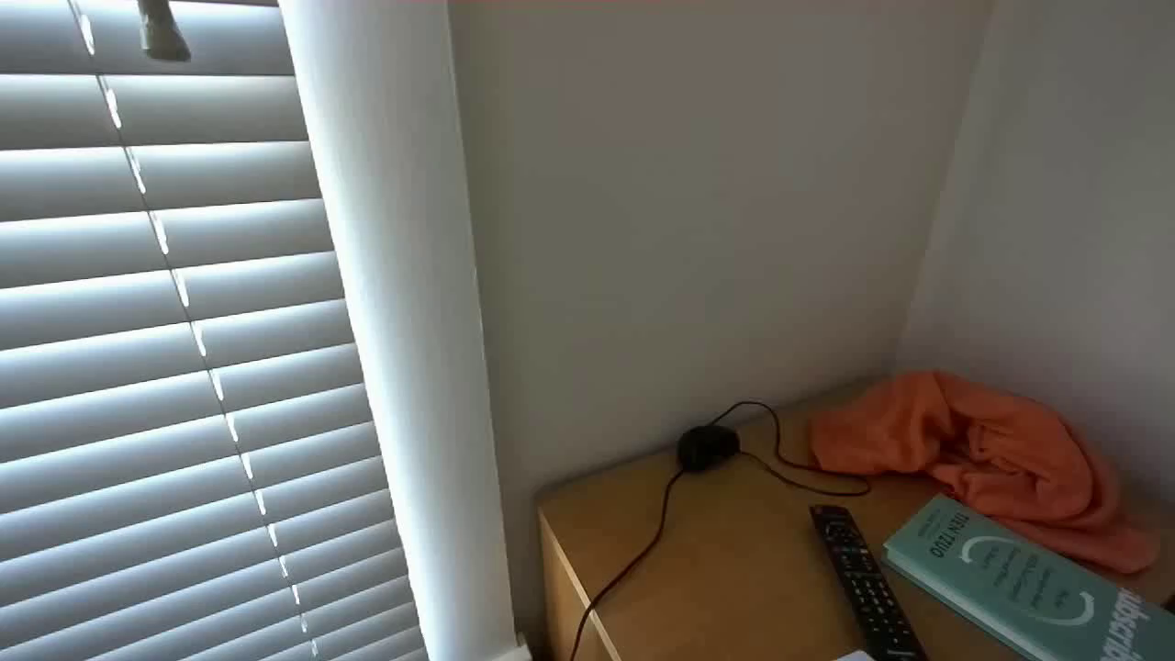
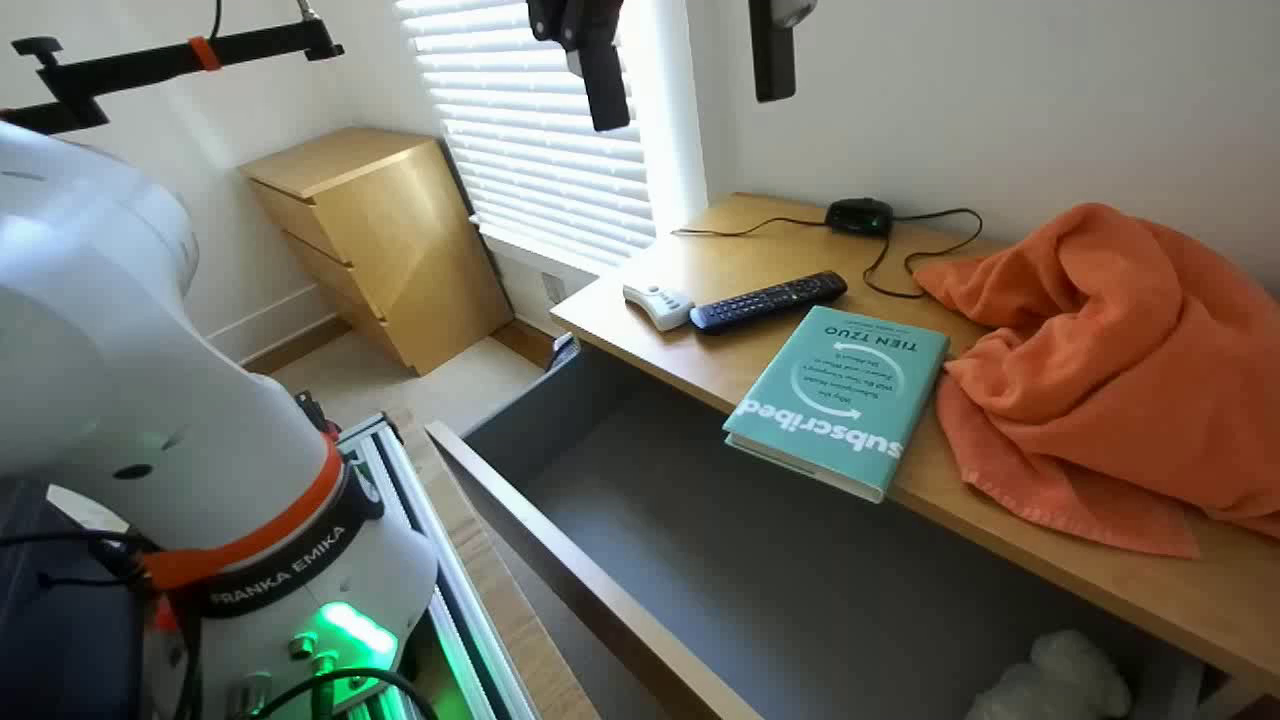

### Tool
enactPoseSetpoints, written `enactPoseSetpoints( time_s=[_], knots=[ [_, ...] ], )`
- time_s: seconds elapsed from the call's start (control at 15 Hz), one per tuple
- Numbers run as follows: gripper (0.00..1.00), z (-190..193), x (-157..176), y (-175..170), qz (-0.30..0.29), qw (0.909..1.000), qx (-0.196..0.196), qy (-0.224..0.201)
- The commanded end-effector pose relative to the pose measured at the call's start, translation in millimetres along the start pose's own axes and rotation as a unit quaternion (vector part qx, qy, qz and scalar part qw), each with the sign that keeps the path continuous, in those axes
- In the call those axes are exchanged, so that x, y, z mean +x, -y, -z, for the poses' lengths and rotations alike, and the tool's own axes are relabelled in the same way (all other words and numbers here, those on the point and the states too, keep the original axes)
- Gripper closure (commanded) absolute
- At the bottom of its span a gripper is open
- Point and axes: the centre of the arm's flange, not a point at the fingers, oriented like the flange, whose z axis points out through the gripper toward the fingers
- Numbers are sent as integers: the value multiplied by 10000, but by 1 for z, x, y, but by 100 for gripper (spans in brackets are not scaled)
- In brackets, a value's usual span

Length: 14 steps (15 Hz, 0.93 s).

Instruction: Put the blue book in the drawer

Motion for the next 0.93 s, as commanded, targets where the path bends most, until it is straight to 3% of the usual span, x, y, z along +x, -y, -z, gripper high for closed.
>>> enactPoseSetpoints(
  time_s=[0.0,0.47,0.87],
  knots=[
    [0,0,0,0,0,10000,0,0],
    [0,0,2,-5,-117,9999,35,44],
    [0,-80,4,-34,-156,9935,1116,160]
  ],
)
